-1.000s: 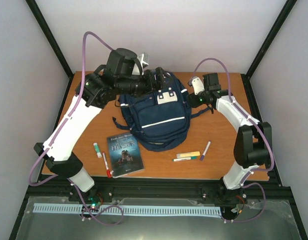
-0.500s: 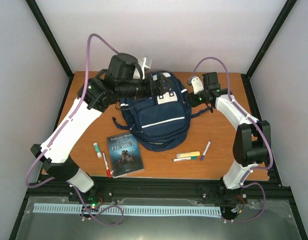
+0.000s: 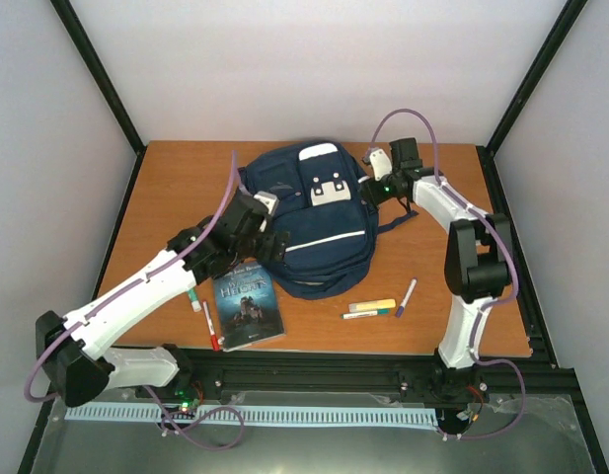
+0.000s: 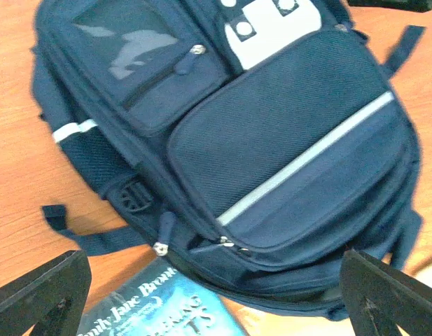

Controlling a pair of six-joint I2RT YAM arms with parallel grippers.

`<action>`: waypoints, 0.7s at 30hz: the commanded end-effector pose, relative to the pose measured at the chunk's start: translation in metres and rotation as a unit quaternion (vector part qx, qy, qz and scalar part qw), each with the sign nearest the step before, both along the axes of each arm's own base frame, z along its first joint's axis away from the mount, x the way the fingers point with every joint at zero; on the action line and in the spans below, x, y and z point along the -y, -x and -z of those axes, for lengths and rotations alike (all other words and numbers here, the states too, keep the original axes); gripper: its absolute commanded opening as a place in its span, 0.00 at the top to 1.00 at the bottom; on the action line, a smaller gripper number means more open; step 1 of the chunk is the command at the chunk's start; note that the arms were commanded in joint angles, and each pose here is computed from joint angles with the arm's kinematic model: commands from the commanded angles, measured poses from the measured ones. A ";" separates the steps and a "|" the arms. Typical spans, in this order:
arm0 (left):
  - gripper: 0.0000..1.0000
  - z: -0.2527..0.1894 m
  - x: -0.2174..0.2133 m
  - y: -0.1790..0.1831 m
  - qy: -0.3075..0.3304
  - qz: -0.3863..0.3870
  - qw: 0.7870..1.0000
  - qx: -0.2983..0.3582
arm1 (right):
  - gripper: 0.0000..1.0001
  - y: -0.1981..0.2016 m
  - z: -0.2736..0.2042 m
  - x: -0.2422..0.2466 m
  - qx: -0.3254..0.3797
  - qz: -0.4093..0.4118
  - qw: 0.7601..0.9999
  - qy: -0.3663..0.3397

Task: Pack the student bag
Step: Adjust the student bag at the center of the board.

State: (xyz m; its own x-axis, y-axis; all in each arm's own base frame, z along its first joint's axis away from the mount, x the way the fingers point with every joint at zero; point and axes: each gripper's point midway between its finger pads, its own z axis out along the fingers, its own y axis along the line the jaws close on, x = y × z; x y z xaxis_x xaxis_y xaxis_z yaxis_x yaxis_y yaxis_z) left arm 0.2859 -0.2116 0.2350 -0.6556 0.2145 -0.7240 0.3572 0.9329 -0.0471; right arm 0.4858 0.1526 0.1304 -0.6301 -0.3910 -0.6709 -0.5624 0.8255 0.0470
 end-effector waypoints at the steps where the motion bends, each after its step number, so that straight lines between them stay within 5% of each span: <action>1: 0.00 -0.017 -0.030 -0.020 -0.001 -0.061 0.994 0.088 | 0.47 -0.029 0.012 0.000 0.001 0.011 1.000 0.004; 4: 0.00 -0.010 -0.055 -0.033 -0.008 -0.132 0.985 0.108 | 0.50 -0.052 0.024 0.009 -0.011 0.034 0.999 0.004; 13: 0.00 0.003 -0.058 -0.041 0.009 -0.127 0.989 0.074 | 0.52 -0.105 0.055 0.022 -0.040 0.058 0.998 0.003; 21: 0.00 0.005 -0.070 -0.038 0.008 -0.156 0.984 0.084 | 0.60 -0.089 0.073 -0.003 -0.114 0.000 0.988 -0.101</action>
State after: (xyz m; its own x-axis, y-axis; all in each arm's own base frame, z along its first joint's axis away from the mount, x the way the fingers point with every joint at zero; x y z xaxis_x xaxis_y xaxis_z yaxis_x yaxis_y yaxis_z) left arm 0.3171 -0.1528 0.2197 -0.6014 0.0727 -0.7957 0.1384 0.9903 -0.0142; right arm 0.5962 0.1410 0.0644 -0.7233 -0.2926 -0.6254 -0.4974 0.8490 0.1781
